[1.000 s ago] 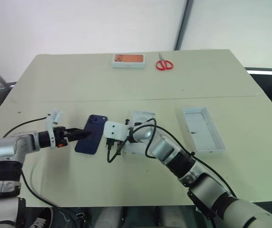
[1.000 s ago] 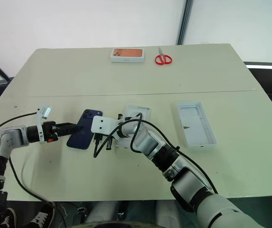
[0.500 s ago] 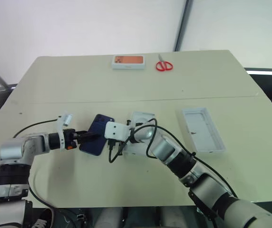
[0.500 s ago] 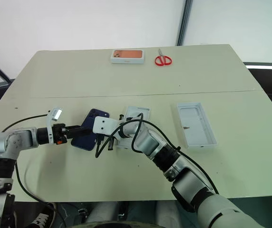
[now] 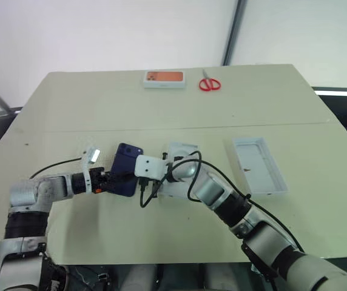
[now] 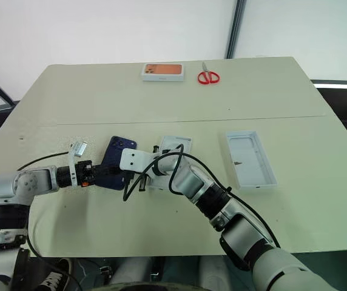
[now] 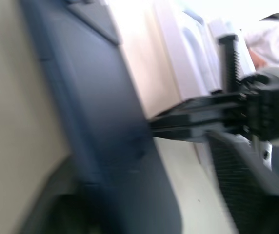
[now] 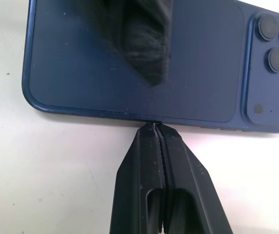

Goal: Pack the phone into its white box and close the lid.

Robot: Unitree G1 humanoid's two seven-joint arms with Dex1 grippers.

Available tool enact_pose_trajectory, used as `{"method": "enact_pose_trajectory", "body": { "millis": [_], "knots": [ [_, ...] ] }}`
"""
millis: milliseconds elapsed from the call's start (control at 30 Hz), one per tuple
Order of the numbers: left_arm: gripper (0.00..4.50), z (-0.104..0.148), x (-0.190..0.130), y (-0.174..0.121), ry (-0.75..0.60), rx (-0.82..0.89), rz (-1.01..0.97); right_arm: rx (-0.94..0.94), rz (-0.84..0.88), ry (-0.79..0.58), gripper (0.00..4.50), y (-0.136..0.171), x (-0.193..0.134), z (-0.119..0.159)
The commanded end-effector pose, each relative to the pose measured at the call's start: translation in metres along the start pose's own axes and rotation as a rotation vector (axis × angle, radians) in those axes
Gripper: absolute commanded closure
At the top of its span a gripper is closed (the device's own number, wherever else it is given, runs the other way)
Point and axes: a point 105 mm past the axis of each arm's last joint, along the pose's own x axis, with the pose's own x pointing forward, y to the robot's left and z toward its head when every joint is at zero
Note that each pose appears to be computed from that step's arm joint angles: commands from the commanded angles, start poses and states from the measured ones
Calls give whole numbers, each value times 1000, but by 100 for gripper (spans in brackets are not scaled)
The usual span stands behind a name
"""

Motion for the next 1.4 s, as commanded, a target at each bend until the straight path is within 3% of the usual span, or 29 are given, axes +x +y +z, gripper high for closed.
{"method": "enact_pose_trajectory", "body": {
  "millis": [33,100,433,667,767,867,1000,1133,1400],
  "knots": [
    [337,-29,8,2,87,-107,-17,-15,-11,-17,450,-3,-2,4],
    [429,-30,7,2,89,-108,-15,-19,-11,-17,450,-3,-2,4],
    [440,-31,7,1,52,-160,-37,-9,-17,-41,450,-5,-6,6],
    [440,-1,-2,-13,-131,-210,-149,251,15,-376,450,-18,-37,49],
    [440,9,-5,-18,-187,-235,-182,354,57,-453,450,-21,-49,56],
    [450,22,-8,-28,-277,-243,-236,363,45,-483,359,-26,-67,53],
    [450,23,-10,-34,-294,-224,-239,317,69,-430,164,-14,-93,36],
    [450,24,-10,-38,-289,-205,-232,225,90,-273,164,7,-104,4],
    [450,29,-8,-38,-285,-199,-227,176,68,-125,164,25,-103,-27]
  ]
}}
